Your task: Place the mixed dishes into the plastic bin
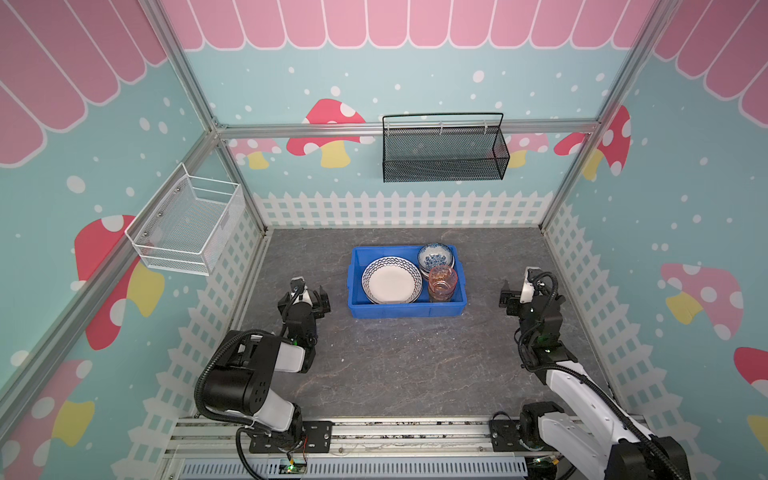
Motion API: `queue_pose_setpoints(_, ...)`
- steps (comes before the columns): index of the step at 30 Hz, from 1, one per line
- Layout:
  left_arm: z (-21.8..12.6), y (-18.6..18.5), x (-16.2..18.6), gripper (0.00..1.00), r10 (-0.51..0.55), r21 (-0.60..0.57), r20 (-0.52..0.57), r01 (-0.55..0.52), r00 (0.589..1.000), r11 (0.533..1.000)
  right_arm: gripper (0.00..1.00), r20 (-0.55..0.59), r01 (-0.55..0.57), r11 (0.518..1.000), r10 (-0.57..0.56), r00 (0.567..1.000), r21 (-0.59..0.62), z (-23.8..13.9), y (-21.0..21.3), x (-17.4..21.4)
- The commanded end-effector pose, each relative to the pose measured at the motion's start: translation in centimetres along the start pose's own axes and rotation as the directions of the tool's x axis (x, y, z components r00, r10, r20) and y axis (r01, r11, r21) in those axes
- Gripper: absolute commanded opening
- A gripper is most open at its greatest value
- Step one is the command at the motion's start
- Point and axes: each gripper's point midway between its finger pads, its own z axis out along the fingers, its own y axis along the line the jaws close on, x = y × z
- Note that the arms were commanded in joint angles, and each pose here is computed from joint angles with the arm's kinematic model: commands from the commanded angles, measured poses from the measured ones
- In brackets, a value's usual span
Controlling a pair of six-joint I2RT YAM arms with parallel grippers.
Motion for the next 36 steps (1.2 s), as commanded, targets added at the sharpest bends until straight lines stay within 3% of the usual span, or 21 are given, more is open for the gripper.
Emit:
queue_pose_setpoints(1, 1.0, -0.5, -1.3, 0.99, 0.001, 0.021, -0.001, -0.001, 1.000, 1.000, 0.97, 0.082, 0.096, 0.995, -0.095, 0.992, -0.014, 0.5, 0.5, -0.9)
queue_pose_setpoints(4, 1.6, -0.8, -1.1, 1.00, -0.002, 0.044, -0.037, 0.004, 0.999, 0.999, 0.97, 0.068, 0.076, 0.997, -0.078, 0.995, 0.030, 0.8, -0.1, 1.2)
queue_pose_setpoints(7, 1.8, -0.8, -1.0, 1.00, -0.010, 0.061, -0.046, 0.013, 0.999, 0.998, 0.97, 0.089, 0.028, 1.000, -0.028, 0.996, 0.001, 1.0, 0.3, 2.3)
queue_pose_setpoints(20, 1.8, -0.8, -1.0, 1.00, -0.011, 0.066, -0.043, 0.014, 0.999, 0.998, 0.97, 0.183, 0.104, 0.990, -0.086, 0.979, -0.090, 2.9, 3.0, 4.1)
queue_pose_setpoints(24, 1.8, -0.7, -1.1, 1.00, -0.011, 0.065, -0.043, 0.014, 0.999, 0.998, 0.98, 0.176, 0.069, 0.995, -0.055, 0.983, -0.073, 3.4, 2.2, 4.8)
queue_pose_setpoints(28, 1.8, -0.7, -1.0, 1.00, -0.011, 0.065, -0.043, 0.014, 0.999, 0.998, 0.98, 0.112, 0.038, 0.990, -0.023, 0.993, -0.136, 4.4, 2.2, 5.6)
queue_pose_setpoints(36, 1.9, -0.7, -1.0, 1.00, -0.011, 0.065, -0.045, 0.014, 0.999, 0.998, 0.98, 0.117, 0.046, 0.986, -0.028, 0.993, -0.160, 4.5, 2.5, 5.5)
